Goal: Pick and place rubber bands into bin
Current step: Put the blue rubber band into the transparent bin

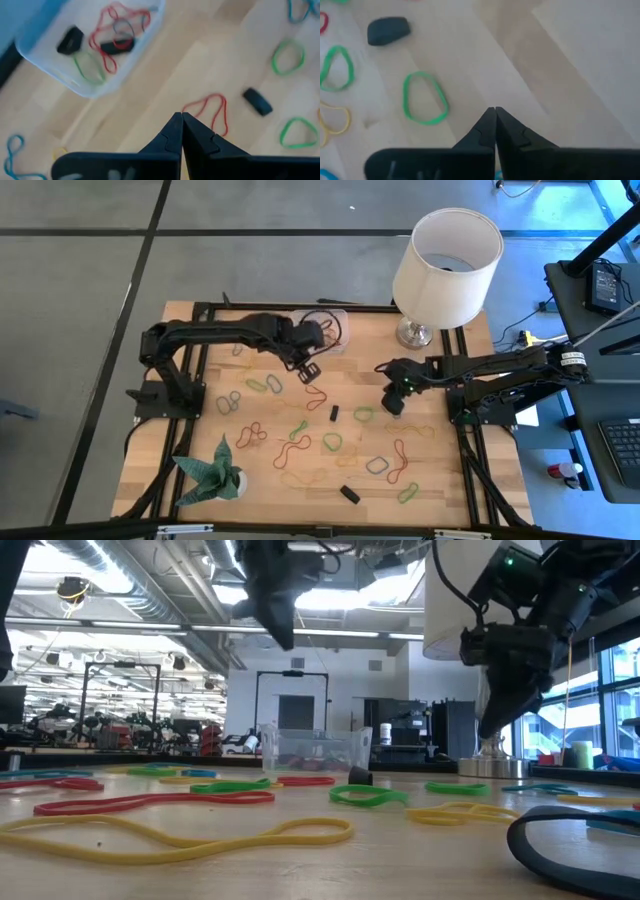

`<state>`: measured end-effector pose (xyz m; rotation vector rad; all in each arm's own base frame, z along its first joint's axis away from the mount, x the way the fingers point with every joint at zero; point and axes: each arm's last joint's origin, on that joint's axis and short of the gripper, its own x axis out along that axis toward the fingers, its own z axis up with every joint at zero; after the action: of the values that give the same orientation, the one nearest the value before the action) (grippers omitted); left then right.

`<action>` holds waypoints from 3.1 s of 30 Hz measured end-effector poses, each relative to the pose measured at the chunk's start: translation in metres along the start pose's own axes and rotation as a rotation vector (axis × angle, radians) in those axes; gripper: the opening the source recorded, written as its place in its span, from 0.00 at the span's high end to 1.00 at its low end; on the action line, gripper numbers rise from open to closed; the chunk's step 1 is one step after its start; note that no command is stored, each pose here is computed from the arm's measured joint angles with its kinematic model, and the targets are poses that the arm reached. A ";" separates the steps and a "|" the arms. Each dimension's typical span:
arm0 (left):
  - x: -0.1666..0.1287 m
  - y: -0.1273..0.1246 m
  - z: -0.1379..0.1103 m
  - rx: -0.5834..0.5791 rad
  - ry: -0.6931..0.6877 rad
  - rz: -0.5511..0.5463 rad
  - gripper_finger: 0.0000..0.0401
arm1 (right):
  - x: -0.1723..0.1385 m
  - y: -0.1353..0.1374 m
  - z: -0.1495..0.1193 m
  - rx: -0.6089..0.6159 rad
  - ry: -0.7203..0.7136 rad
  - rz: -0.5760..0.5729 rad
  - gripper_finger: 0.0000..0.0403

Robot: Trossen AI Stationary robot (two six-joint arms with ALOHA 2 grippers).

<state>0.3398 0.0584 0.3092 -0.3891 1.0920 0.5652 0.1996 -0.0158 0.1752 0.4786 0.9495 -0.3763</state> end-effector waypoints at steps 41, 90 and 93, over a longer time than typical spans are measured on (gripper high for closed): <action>0.066 0.127 -0.112 -0.696 0.061 0.174 1.00 | -0.001 0.008 0.013 0.030 -0.115 0.129 0.99; 0.119 0.204 -0.154 -0.862 0.254 0.356 0.97 | -0.001 0.009 0.016 0.065 -0.159 0.124 0.99; 0.104 0.193 -0.156 -0.809 0.327 0.325 0.99 | -0.001 0.009 0.016 0.061 -0.159 0.123 0.99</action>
<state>0.1464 0.1495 0.1458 -1.0432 1.2138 1.2704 0.2144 -0.0172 0.1862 0.5522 0.7521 -0.3275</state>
